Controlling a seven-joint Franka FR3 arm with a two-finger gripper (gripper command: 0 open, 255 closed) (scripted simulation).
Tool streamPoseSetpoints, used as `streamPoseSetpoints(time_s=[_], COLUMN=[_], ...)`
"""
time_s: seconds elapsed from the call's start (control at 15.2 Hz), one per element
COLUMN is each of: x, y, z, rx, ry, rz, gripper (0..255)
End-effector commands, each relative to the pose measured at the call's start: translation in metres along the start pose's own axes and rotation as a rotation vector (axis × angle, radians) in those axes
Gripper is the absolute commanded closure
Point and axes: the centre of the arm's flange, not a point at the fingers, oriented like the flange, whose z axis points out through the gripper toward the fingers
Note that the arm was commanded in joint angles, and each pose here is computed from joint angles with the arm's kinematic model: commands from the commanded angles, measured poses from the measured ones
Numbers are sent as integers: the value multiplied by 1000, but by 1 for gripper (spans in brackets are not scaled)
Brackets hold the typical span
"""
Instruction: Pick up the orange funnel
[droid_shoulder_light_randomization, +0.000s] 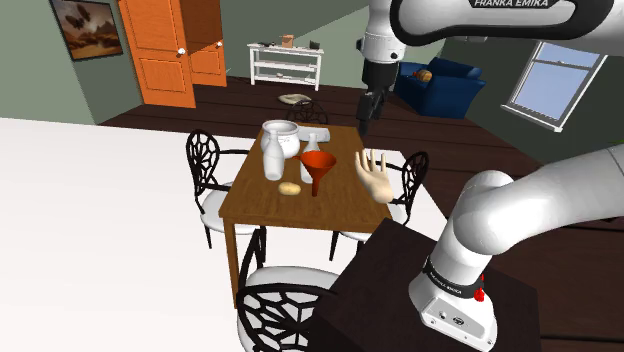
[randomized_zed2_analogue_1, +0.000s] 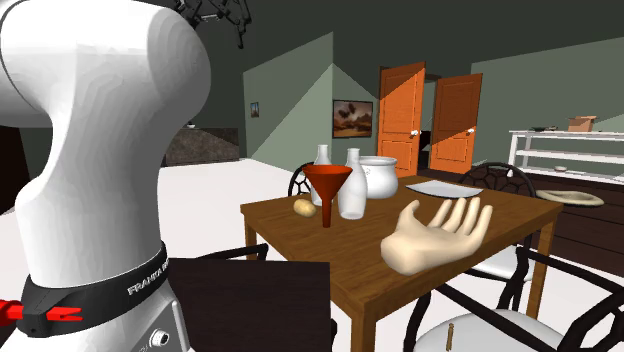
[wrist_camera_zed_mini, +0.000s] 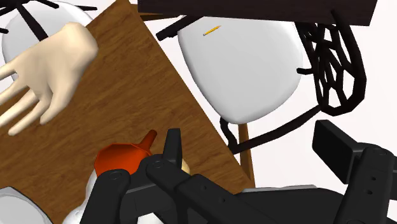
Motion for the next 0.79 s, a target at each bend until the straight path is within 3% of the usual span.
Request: streamPoseSetpoints(time_s=[0.0,0.73], x=[0,99], y=[0,16], z=[0,105], rx=[0,-121], ry=[0,-22], rz=[0,37], gripper=[0,0])
